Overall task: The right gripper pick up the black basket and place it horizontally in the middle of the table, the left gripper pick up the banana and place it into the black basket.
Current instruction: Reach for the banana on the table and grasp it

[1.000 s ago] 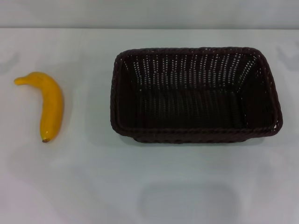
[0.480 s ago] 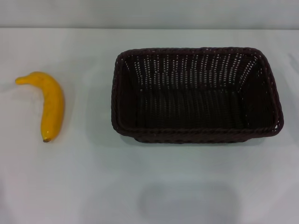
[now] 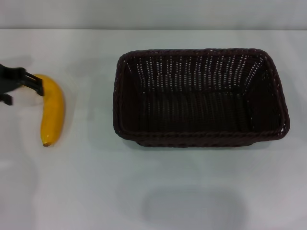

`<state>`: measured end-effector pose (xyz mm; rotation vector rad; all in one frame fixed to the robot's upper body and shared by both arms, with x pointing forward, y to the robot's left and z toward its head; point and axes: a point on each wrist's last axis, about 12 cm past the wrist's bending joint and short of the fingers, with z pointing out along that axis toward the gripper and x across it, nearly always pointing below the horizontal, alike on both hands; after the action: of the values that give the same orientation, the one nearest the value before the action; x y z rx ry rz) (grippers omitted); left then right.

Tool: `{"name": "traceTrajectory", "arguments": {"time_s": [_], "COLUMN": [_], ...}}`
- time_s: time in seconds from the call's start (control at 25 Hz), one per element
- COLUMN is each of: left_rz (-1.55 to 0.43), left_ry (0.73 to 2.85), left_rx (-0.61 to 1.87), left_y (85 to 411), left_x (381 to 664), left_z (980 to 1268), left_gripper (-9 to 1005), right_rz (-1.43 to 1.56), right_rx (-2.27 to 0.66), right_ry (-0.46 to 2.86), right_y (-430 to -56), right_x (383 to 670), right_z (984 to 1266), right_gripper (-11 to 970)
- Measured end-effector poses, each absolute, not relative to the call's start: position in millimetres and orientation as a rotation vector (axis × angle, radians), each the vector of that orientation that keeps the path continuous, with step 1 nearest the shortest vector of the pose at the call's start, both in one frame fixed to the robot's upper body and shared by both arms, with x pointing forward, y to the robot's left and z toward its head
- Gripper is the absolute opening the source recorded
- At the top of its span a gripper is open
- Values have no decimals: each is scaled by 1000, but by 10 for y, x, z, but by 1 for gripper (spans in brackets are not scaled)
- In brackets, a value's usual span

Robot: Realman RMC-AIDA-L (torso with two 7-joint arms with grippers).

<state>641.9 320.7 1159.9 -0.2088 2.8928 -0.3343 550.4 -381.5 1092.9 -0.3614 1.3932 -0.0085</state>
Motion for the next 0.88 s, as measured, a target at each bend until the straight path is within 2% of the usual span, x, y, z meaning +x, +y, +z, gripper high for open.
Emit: {"name": "traceTrajectory", "arguments": {"time_s": [0.16, 0.64, 0.88], "left_rz": [-365, -395, -395], "left_ry": [2868, 2869, 2864], "left_rx": [-197, -197, -199], "left_y": [3033, 2883, 2882], "left_x": [6437, 6412, 6416], "left_z": [11470, 11224, 11215], "left_gripper": [828, 811, 802], "right_rz": [-46, -61, -60], "right_rx": [-385, -394, -396], "right_ry": [1399, 1406, 1405], "right_y": [-3831, -3829, -3823], "right_x": [5486, 5470, 5478], "right_z": [10899, 10865, 10868], "right_gripper": [641, 640, 640]}}
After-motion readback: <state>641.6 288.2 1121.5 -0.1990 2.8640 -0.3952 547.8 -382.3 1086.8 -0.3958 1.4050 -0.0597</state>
